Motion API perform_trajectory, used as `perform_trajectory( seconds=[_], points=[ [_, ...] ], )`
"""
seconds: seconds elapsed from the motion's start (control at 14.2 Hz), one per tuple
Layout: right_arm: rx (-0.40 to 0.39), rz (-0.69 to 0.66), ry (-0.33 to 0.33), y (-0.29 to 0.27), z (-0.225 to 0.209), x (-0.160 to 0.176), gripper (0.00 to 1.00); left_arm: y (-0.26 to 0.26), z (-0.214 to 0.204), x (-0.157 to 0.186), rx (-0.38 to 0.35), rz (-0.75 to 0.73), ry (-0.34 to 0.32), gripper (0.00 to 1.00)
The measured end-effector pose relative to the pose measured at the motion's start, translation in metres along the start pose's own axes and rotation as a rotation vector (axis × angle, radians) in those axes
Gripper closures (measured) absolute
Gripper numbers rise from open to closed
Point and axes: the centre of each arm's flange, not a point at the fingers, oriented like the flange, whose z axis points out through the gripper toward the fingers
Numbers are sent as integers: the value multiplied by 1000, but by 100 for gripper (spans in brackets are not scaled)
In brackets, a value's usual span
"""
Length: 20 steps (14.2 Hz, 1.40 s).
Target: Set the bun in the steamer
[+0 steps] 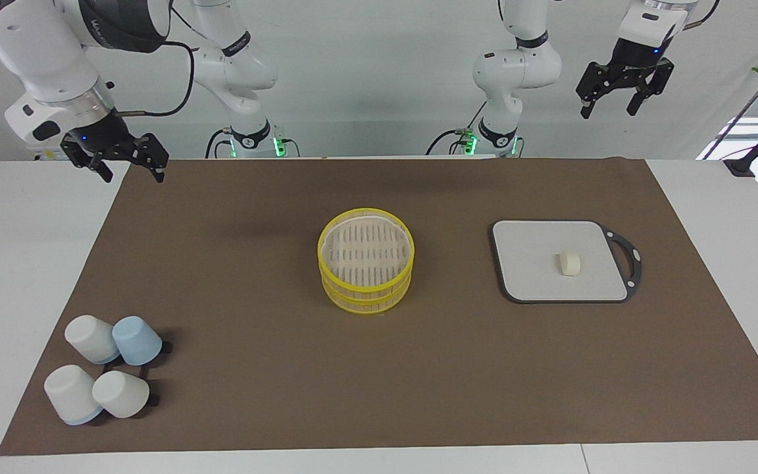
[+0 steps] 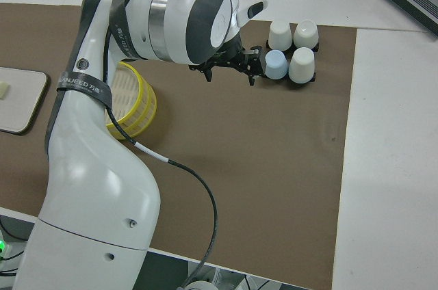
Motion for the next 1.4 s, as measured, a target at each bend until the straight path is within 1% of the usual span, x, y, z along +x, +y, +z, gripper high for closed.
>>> perform_trajectory(
  seconds=[1.12, 1.19, 1.4],
  points=[
    [0, -13, -9, -7, 3, 0, 0, 0, 0, 0, 0, 0, 0, 0],
    [-1, -24, -4, -13, 3, 1, 0, 0, 0, 0, 0, 0, 0, 0],
    [-1, -56, 42, -53, -2, 7, 0, 0, 0, 0, 0, 0, 0, 0]
  ],
)
